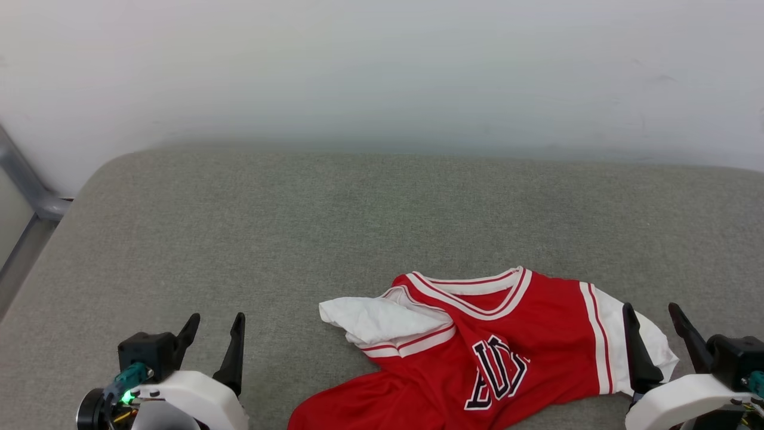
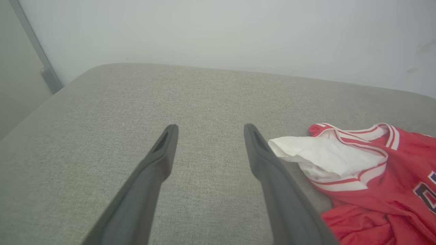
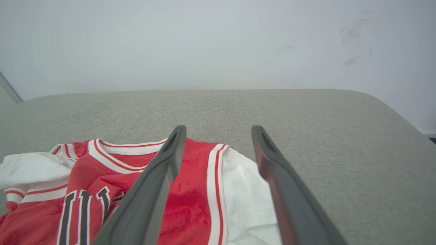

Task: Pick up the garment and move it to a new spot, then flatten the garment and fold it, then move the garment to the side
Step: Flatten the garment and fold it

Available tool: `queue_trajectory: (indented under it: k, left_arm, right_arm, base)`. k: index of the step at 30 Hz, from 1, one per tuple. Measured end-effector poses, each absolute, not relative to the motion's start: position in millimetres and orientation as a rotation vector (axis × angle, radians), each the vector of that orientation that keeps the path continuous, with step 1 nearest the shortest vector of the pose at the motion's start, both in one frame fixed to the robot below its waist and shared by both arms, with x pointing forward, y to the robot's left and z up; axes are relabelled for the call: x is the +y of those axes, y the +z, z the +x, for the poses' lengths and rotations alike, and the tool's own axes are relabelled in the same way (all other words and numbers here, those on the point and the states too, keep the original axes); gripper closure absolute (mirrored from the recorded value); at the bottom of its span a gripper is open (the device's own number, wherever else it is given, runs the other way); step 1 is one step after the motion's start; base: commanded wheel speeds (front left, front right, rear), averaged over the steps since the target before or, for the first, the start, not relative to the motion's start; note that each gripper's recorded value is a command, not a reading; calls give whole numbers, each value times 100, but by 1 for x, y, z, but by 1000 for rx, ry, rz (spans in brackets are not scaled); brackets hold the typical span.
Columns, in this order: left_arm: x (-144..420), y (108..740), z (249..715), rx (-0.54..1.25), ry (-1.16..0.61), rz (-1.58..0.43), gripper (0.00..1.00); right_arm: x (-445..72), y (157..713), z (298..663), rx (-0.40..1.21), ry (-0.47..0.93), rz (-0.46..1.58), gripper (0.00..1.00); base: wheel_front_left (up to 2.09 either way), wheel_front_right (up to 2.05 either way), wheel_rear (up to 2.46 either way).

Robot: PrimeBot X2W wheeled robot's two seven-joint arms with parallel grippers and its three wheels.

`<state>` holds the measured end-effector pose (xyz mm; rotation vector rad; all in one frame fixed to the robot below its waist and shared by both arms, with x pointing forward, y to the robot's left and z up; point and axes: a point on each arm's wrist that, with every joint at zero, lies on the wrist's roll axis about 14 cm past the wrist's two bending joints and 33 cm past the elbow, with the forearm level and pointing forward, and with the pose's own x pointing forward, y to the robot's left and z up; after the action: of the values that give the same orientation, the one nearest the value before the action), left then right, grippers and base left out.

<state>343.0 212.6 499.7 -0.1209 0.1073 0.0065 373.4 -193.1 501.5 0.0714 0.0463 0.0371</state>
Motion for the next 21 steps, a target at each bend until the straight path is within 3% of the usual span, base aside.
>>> queue_trajectory:
  k: [6, 21]
  left_arm:
    - [191, 497, 364, 197, -118, -118, 0]
    - [127, 438, 418, 711, -416, -72, 0]
  right_arm:
    - [-181, 512, 361, 36, 72, 78, 0]
    - [-185, 493, 376, 111, 52, 123, 0]
  base:
    - [0, 0, 0]
    - [0, 0, 0]
